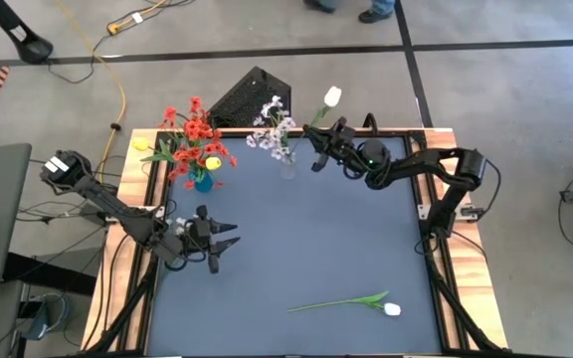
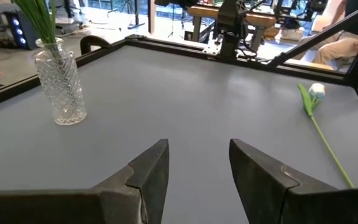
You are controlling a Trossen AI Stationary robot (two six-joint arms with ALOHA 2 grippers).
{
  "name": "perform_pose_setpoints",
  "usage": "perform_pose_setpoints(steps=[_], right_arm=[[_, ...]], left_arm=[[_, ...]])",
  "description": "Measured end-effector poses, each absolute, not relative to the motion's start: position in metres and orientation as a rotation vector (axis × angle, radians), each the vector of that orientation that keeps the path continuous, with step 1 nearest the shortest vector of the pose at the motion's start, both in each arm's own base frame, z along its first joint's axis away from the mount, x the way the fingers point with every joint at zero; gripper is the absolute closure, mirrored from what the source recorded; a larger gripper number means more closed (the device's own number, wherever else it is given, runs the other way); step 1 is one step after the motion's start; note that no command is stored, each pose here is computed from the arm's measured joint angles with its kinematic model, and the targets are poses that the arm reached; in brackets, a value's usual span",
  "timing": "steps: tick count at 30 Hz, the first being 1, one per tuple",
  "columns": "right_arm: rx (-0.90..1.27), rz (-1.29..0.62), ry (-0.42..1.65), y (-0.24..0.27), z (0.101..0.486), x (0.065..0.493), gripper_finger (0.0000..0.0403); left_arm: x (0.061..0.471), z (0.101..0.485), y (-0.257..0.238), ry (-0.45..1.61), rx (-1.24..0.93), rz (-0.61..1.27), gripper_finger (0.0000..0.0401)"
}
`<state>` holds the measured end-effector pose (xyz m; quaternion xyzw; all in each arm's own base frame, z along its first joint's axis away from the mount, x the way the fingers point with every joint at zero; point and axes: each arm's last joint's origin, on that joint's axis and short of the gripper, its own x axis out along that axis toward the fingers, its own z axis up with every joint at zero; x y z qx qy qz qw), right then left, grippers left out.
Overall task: Sort flowers into vase by color
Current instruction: Put the top white tulip into the transparent vase
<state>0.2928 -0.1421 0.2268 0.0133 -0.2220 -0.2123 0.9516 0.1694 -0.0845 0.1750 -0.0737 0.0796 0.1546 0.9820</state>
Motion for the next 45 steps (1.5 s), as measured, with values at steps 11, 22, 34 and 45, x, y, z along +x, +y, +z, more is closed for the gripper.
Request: perform_pose_setpoints(steps=[11, 22, 34, 45], right_arm=[[0.049, -0.453, -0.367, -0.144, 0.219, 0.295, 0.0377], [0.112, -0.468, -0.311, -0.153, 0.197, 0.324, 0.0376], [0.122, -0.467, -0.239, -0.151, 0.191, 0.334, 0.0376], [0.127, -0.460, -0.203, -0.145, 0.188, 0.337, 0.0354]], left_arm=[[0.169, 0.175, -0.084, 0.162, -0.139, 0.311, 0.0244], [0.169, 0.175, -0.084, 0.159, -0.149, 0.315, 0.0244], [0.169, 0.175, -0.085, 0.163, -0.151, 0.301, 0.0244], [0.169, 0.173, -0.085, 0.184, -0.131, 0.302, 0.0244]])
